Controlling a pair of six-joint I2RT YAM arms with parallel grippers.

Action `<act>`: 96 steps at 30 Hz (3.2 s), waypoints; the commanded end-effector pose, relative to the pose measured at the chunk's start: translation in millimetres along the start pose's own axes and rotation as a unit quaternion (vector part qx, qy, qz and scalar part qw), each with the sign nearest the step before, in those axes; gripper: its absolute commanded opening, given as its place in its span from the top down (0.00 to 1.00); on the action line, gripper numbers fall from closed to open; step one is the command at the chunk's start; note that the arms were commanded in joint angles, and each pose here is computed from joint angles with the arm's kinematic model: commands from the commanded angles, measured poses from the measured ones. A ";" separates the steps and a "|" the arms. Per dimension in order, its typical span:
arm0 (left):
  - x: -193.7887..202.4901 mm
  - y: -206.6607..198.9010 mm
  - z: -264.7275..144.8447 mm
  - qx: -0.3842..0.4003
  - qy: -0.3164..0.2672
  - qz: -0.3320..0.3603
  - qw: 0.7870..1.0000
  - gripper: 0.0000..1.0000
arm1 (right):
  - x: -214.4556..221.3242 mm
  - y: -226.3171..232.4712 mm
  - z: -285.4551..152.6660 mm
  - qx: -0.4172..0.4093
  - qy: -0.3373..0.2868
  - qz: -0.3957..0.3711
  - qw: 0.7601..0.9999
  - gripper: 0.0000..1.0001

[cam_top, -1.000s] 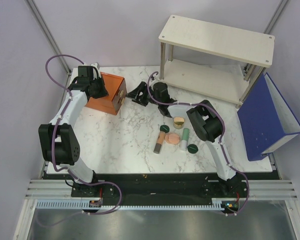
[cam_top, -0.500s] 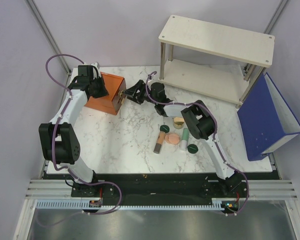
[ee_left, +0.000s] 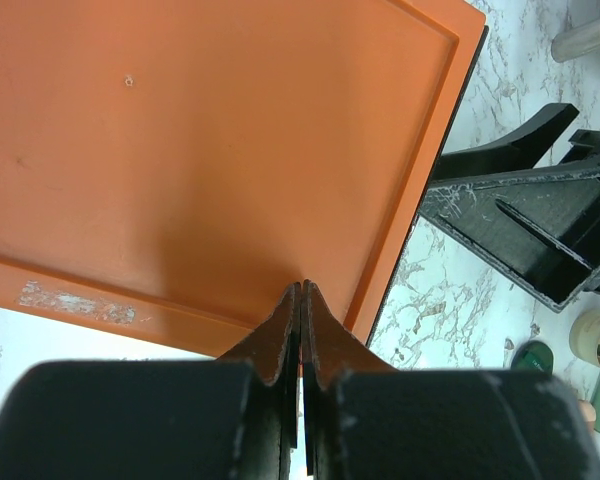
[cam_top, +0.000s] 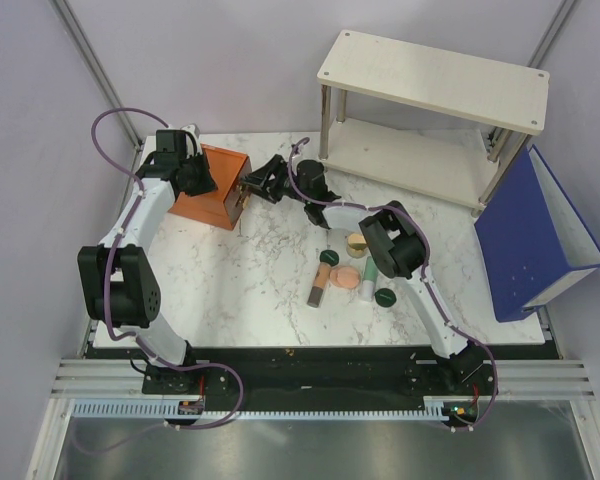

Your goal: Organize the makeup

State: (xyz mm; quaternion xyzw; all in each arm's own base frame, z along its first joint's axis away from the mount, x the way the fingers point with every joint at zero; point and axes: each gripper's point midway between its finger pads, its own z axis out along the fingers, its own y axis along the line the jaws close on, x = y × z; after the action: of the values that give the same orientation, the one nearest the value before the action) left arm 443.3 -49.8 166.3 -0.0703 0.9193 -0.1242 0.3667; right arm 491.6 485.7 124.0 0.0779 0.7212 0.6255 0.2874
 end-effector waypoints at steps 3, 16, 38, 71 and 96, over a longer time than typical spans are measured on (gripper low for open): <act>24.3 12.5 8.0 -0.019 0.052 -0.002 0.998 0.98 | 3.1 5.2 10.6 -0.004 0.006 0.002 1.000 0.37; 27.7 13.7 11.2 -0.021 0.064 -0.003 0.998 0.98 | 24.1 -1.0 7.6 0.006 0.035 0.012 0.999 0.82; 32.1 18.4 15.3 -0.033 0.078 -0.002 0.996 0.98 | 8.8 11.8 -74.0 0.021 0.045 -0.021 0.999 0.96; 34.2 23.3 17.5 -0.042 0.089 0.011 0.995 0.98 | -37.5 37.0 -203.6 0.268 0.036 -0.272 0.923 0.28; 53.4 31.7 24.9 -0.048 0.126 0.028 0.990 0.98 | 33.9 -93.9 -383.8 0.587 0.153 -0.219 0.764 0.27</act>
State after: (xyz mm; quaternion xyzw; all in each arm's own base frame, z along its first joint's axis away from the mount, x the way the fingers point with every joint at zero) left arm 457.9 -48.8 164.0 -0.0518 0.9244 -0.1166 0.3596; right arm 288.2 158.6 58.2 -0.0304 0.9777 0.0228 0.2066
